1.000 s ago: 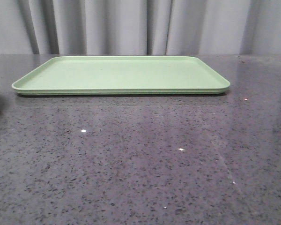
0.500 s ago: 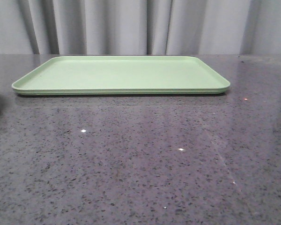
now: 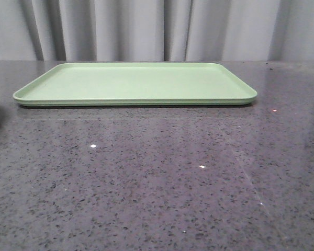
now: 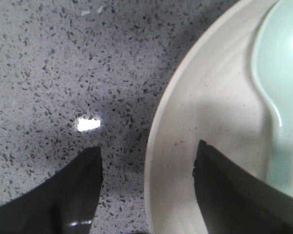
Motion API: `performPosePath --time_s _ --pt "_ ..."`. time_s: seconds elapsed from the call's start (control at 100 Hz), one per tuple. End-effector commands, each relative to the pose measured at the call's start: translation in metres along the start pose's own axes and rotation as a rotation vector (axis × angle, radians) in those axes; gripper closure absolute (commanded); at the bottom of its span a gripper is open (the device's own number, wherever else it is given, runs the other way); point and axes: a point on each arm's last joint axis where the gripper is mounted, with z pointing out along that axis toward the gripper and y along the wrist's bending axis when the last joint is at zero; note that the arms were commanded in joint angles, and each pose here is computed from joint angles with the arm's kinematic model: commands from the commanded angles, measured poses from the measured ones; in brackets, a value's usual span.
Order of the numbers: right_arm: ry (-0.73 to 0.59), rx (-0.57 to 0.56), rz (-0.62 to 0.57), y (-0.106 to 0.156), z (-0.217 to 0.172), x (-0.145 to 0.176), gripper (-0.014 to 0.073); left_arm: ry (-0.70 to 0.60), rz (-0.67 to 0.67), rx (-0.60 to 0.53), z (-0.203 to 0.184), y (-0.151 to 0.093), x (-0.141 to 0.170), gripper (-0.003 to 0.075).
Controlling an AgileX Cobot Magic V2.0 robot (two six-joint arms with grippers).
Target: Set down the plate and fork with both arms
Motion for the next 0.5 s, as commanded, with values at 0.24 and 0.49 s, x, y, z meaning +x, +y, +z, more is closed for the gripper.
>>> performPosePath --time_s 0.24,0.49 --pt "-0.113 -0.011 -0.017 0.0019 -0.0059 -0.0167 0.0106 -0.060 -0.006 -0.003 -0.0121 0.0005 -0.0062 0.0652" --pt "-0.113 -0.010 -0.018 0.0019 -0.0059 -0.0167 0.0106 -0.040 -0.007 0.003 -0.0120 -0.0001 -0.0044 0.0741"
